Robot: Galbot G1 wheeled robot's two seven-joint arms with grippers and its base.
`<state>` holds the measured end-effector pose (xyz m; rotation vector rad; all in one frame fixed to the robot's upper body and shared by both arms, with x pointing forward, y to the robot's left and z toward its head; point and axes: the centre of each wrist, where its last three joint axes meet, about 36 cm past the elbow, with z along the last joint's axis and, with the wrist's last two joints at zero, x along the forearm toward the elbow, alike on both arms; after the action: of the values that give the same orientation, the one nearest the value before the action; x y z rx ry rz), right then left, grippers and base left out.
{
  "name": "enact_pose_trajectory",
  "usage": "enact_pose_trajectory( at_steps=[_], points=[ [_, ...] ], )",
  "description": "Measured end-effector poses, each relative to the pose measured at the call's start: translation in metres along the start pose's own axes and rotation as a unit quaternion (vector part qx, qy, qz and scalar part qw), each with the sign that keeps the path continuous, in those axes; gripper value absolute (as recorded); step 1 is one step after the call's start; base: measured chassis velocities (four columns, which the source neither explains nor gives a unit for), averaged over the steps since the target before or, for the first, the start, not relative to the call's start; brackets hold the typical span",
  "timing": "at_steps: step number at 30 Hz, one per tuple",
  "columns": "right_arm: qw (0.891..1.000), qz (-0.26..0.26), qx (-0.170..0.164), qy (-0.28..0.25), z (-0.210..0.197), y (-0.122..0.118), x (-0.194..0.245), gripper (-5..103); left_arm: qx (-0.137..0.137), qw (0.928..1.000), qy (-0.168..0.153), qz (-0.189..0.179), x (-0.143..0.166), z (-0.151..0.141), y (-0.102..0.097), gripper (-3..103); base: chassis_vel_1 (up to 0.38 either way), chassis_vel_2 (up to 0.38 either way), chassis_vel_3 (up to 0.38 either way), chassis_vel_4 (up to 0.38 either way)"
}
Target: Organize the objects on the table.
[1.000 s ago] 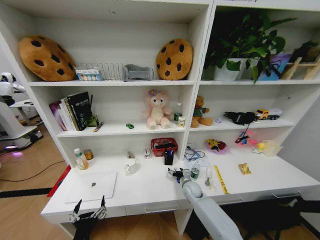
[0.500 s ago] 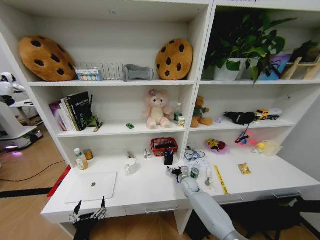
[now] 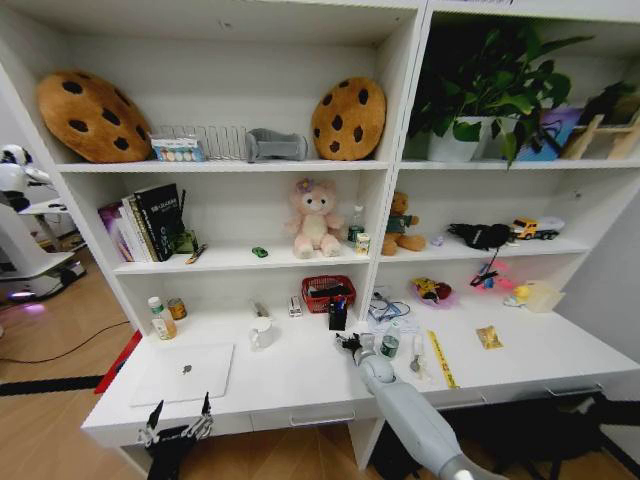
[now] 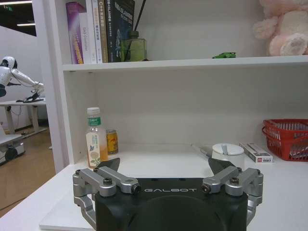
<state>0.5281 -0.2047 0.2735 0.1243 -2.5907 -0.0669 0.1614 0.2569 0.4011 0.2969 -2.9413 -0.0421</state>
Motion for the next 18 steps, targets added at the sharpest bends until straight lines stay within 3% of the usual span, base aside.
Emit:
enact_pose_trajectory(
  at_steps=[1,4,10,13,18],
  points=[
    [1.0,0.0,0.0,0.0,0.0,0.0,0.0,62,0.0,1.0,0.0,0.0,0.0,0.0,0.0,100,0.0,0.0,0.0,0.0],
    [1.0,0.001,0.012,-0.005,0.007,-0.001,0.0,46,0.001,1.0,-0.003,-0.006,-0.001,0.0,0.0,100,0.0,0.0,0.0,0.0],
    [1.0,0.002,0.017,-0.005,0.014,-0.001,0.003,30,0.001,1.0,-0.003,-0.008,-0.002,0.001,0.001,100,0.0,0.0,0.0,0.0],
    [1.0,0.001,0.013,-0.002,0.015,-0.003,0.005,14,0.002,0.9999,-0.005,-0.009,-0.003,0.0,0.003,100,0.0,0.0,0.0,0.0],
    [1.0,0.002,0.01,-0.001,0.014,-0.005,0.005,14,0.002,0.9999,-0.004,-0.009,-0.003,0.001,0.003,100,0.0,0.0,0.0,0.0]
  ],
)
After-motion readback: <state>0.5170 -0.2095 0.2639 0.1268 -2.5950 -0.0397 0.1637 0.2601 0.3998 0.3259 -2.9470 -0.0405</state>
